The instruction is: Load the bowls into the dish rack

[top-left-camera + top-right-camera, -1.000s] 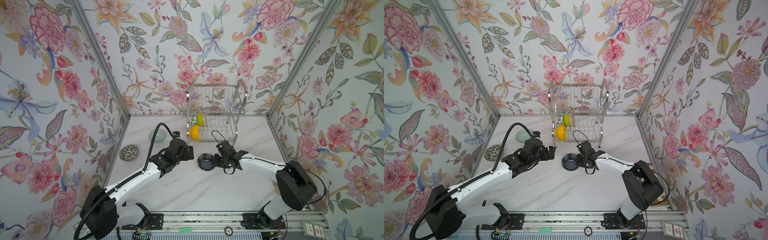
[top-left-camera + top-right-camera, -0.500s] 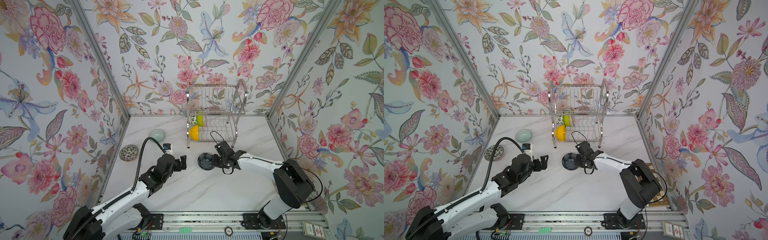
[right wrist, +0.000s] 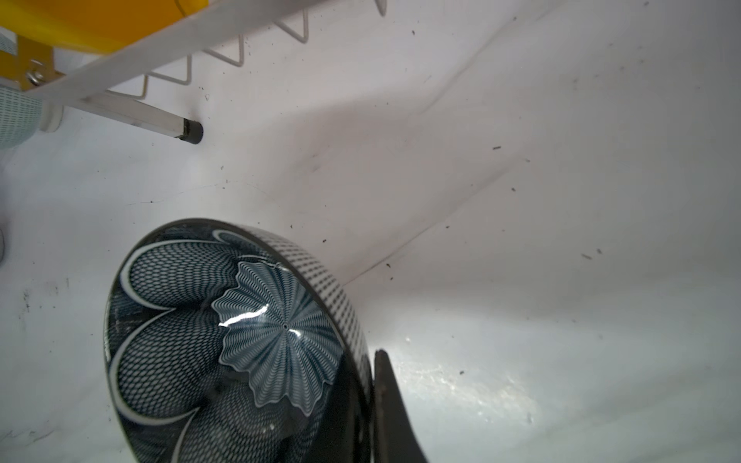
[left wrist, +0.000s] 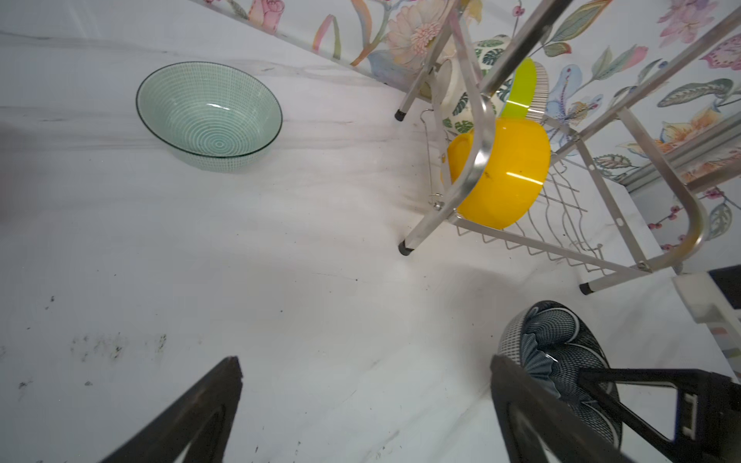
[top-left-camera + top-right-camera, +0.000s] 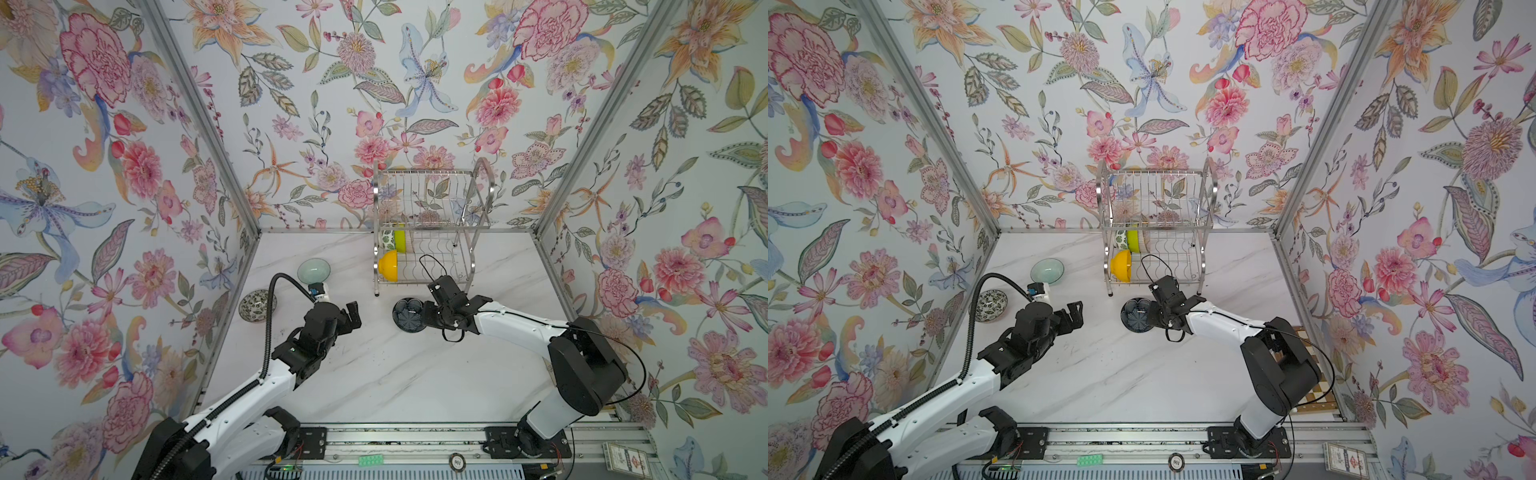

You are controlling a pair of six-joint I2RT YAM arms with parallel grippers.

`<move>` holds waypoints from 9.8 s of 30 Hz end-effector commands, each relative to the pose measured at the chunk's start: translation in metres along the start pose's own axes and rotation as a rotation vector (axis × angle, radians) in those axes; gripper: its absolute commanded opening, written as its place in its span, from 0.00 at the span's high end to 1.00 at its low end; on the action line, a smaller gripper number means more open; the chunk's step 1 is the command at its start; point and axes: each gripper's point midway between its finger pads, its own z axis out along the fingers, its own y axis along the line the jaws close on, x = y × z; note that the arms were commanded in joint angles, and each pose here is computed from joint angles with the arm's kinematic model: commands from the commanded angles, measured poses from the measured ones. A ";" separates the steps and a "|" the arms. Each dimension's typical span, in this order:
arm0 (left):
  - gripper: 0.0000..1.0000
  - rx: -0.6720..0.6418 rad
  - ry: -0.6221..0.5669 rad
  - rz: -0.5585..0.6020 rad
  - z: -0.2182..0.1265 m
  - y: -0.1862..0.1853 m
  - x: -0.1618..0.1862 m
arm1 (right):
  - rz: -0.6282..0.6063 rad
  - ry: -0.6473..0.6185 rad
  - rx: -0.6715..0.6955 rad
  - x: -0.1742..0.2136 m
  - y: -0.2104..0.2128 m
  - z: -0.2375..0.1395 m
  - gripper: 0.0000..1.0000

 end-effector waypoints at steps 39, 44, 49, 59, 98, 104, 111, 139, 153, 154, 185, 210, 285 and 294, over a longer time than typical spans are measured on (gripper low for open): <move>0.66 0.367 0.297 -0.217 0.032 -0.113 0.012 | -0.195 -0.525 -0.159 -0.076 0.122 -0.091 1.00; 0.85 0.349 0.295 -0.205 0.035 -0.112 0.011 | -0.208 -0.552 -0.153 -0.072 0.126 -0.096 1.00; 1.00 0.327 0.284 -0.170 0.035 -0.113 0.008 | -0.211 -0.556 -0.142 -0.069 0.127 -0.095 1.00; 1.00 0.273 0.227 -0.143 0.034 -0.110 -0.009 | -0.160 -0.512 -0.183 -0.066 0.121 -0.092 0.70; 1.00 -0.075 -0.433 0.123 0.031 -0.129 -0.054 | 1.070 -0.302 -0.822 -0.111 0.067 -0.156 0.02; 1.00 -0.041 -0.477 0.167 0.037 -0.148 -0.044 | 1.135 -0.306 -0.907 -0.119 0.080 -0.163 0.14; 1.00 -0.026 -0.521 0.178 0.033 -0.162 -0.045 | 1.159 -0.279 -0.981 -0.129 0.104 -0.164 0.19; 1.00 -0.023 -0.577 0.253 0.026 -0.176 -0.048 | 1.215 -0.260 -1.096 -0.146 0.135 -0.154 0.75; 0.79 -0.022 -0.559 0.272 0.020 -0.177 -0.050 | 1.194 -0.270 -1.108 -0.145 0.130 -0.151 1.00; 0.73 -0.021 -0.554 0.267 0.020 -0.176 -0.050 | 1.193 -0.267 -1.114 -0.145 0.130 -0.150 1.00; 0.01 -0.013 -0.279 0.705 0.009 -0.137 -0.028 | 0.624 -0.536 -1.056 -0.168 0.092 -0.152 1.00; 0.01 -0.123 -0.303 0.795 0.017 -0.124 -0.036 | 0.268 -0.472 -0.983 -0.170 0.101 -0.093 1.00; 0.01 -0.099 -0.184 0.852 0.020 -0.121 -0.017 | 0.100 -0.096 -1.230 -0.148 0.086 0.010 1.00; 0.01 -0.098 -0.179 0.853 0.020 -0.122 -0.017 | 0.111 -0.089 -1.232 -0.149 0.083 0.011 1.00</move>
